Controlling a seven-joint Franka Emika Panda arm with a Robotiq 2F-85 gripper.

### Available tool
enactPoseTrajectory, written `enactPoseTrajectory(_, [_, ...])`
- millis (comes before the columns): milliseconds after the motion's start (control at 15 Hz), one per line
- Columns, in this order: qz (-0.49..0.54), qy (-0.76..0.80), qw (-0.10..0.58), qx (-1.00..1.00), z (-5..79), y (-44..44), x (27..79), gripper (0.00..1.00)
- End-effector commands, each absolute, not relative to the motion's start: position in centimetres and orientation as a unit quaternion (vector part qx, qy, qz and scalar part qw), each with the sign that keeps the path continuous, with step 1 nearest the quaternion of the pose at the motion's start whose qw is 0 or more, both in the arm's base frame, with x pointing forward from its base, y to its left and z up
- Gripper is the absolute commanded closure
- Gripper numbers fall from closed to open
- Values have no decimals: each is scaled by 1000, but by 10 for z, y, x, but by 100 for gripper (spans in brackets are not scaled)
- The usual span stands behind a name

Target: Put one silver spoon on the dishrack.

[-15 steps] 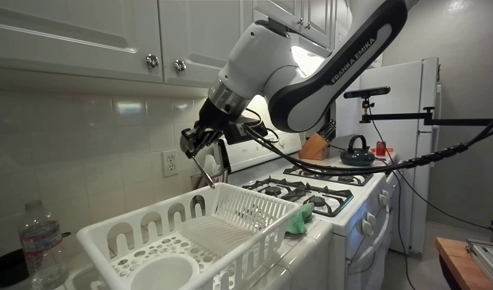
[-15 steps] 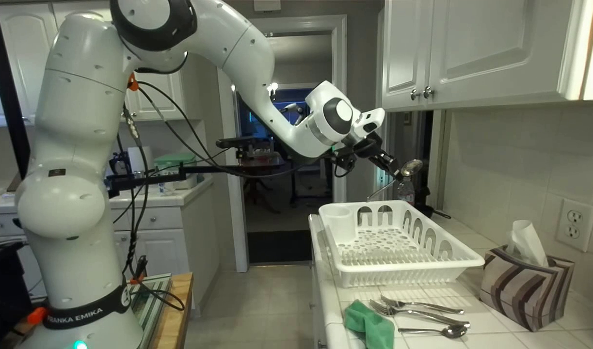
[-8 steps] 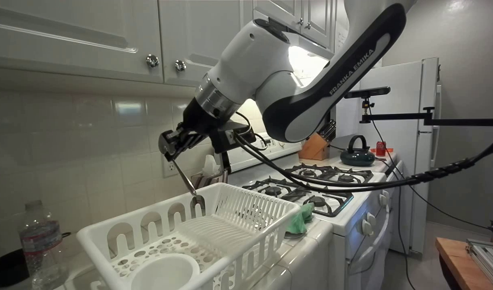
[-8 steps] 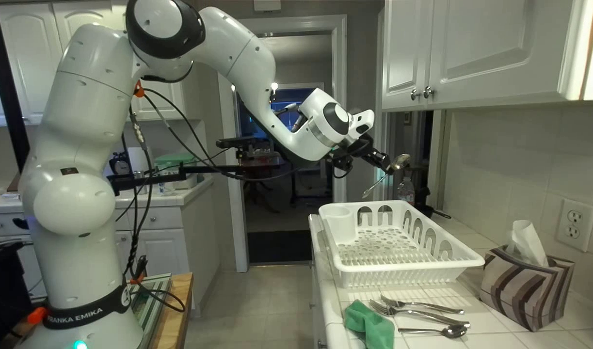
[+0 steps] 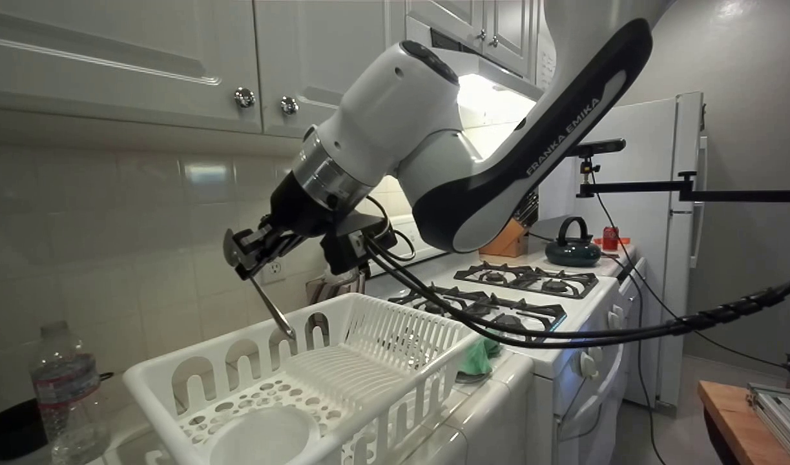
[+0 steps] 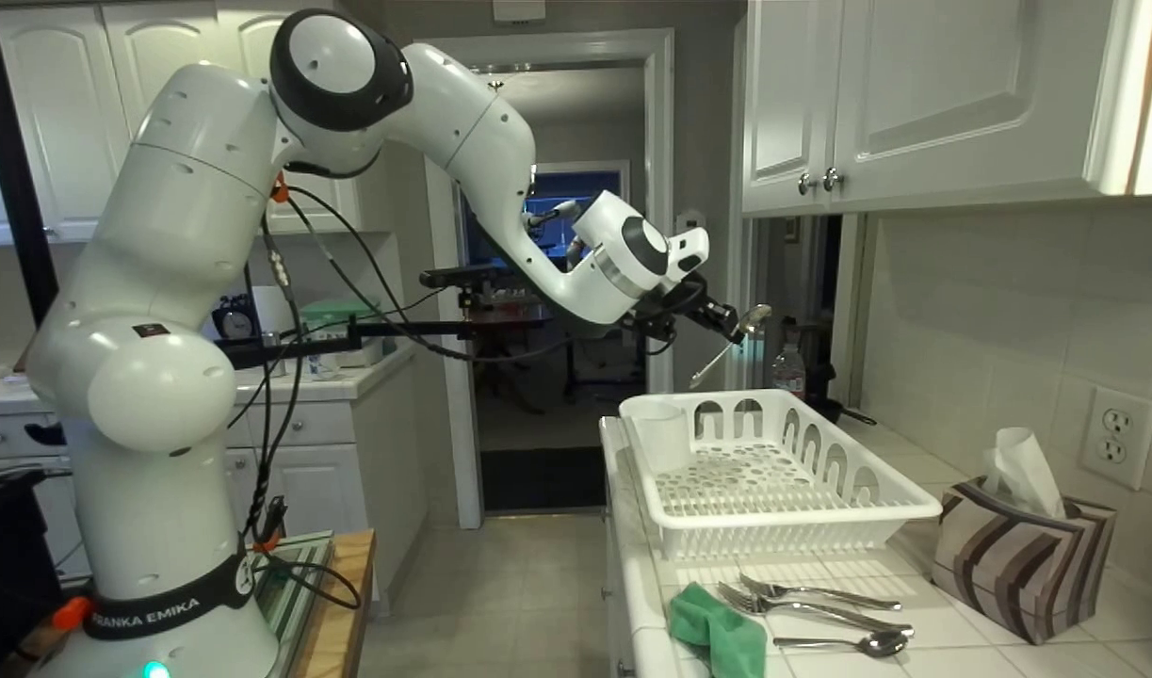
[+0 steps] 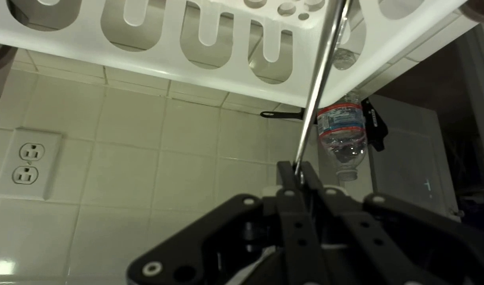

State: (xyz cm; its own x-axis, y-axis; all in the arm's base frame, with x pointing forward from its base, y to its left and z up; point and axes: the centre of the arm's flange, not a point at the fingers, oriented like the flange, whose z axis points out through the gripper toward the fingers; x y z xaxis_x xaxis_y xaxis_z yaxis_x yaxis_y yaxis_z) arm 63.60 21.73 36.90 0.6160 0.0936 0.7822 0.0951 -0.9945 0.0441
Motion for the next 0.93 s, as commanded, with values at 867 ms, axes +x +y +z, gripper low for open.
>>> enactPoseTrajectory(867, [-445,-103,11,-889,365,255,634,99])
